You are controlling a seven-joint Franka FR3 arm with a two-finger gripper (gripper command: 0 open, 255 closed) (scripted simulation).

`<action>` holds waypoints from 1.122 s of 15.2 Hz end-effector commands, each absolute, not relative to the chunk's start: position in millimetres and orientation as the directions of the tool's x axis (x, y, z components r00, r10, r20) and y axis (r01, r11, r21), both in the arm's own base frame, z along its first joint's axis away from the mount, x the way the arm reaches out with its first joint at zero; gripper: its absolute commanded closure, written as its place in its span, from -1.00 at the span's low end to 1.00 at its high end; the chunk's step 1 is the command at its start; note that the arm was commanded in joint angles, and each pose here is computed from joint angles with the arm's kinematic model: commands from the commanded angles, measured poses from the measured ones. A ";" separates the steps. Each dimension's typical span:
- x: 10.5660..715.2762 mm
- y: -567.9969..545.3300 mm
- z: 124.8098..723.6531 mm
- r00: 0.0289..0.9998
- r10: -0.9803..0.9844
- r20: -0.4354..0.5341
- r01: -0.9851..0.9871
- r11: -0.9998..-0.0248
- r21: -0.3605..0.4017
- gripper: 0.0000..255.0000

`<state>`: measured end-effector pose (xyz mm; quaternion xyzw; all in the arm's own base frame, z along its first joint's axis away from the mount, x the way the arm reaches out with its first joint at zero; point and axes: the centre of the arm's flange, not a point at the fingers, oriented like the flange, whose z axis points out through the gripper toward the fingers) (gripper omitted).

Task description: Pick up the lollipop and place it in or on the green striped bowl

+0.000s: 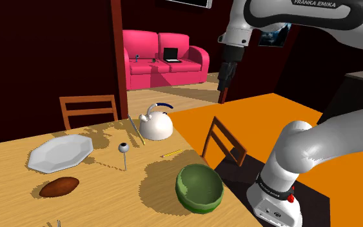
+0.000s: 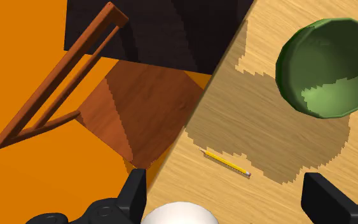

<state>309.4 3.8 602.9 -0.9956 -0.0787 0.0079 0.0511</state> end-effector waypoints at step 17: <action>397.1 171.6 508.9 0.982 0.191 0.015 0.191 -0.978 -0.085 -1.00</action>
